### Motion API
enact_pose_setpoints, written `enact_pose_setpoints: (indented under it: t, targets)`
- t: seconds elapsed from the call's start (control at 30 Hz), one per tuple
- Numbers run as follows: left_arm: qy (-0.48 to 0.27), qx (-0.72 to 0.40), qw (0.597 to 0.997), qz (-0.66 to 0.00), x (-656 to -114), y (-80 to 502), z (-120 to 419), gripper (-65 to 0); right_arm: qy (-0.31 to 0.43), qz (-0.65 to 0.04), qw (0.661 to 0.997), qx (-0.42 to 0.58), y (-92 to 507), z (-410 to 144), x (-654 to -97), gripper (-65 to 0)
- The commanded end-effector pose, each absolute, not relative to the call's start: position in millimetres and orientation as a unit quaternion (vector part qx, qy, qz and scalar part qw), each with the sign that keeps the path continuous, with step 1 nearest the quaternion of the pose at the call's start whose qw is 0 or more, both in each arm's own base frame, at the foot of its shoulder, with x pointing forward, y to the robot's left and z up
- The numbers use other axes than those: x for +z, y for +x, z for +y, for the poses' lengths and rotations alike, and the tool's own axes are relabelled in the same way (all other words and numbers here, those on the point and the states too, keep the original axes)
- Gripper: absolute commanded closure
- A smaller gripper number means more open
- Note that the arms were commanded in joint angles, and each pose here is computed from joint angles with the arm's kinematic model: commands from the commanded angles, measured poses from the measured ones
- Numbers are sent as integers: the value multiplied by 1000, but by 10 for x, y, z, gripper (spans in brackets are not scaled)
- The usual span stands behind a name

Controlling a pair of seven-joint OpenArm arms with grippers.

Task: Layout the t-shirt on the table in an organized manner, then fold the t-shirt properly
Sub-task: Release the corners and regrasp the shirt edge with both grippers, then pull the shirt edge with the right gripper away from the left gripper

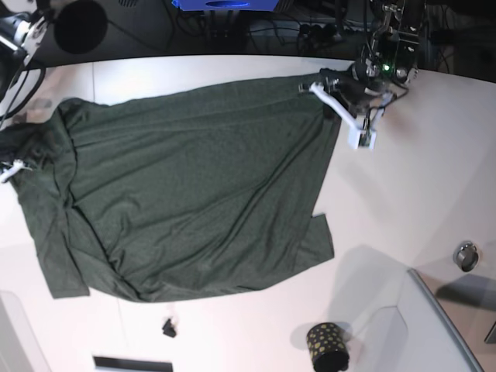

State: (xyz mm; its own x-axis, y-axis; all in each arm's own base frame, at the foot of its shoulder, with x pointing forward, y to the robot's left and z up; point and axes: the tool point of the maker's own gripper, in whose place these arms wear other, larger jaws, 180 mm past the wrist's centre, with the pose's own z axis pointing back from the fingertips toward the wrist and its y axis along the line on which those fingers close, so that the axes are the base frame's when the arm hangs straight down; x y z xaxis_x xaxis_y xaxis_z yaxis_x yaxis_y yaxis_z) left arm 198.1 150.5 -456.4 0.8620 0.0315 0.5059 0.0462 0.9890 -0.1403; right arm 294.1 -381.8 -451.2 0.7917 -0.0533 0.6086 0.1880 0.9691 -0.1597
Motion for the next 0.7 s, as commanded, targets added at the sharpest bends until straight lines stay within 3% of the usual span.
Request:
enact_pose_setpoints:
  t: [0.0,0.1,0.23,0.33,0.47,0.67]
  targets:
    - [-77,-12,957,-279,-4435,2082,1489,0,-125,-367,921,-49,3179,-3853,-4121,-9]
    - [-91,-14,953,-290,-4271,2246,1351,0,-118,-383,916,15,3303,-3482,-3837,-80]
    - [-96,-12,950,-297,-4220,2348,1310,0,-71,-358,925,108,3550,-2941,-3937,-338]
    - [-96,-12,950,-297,-4224,2341,1310,0,-41,-335,934,115,3679,-2788,-4123,-459]
    - [-94,-12,953,-286,-4276,2258,1325,0,-11,-330,939,98,3802,-2711,-4284,-411]
    - [-65,28,956,-285,-4293,2183,1665,0,-63,-317,942,88,3764,-2913,-4371,-386]
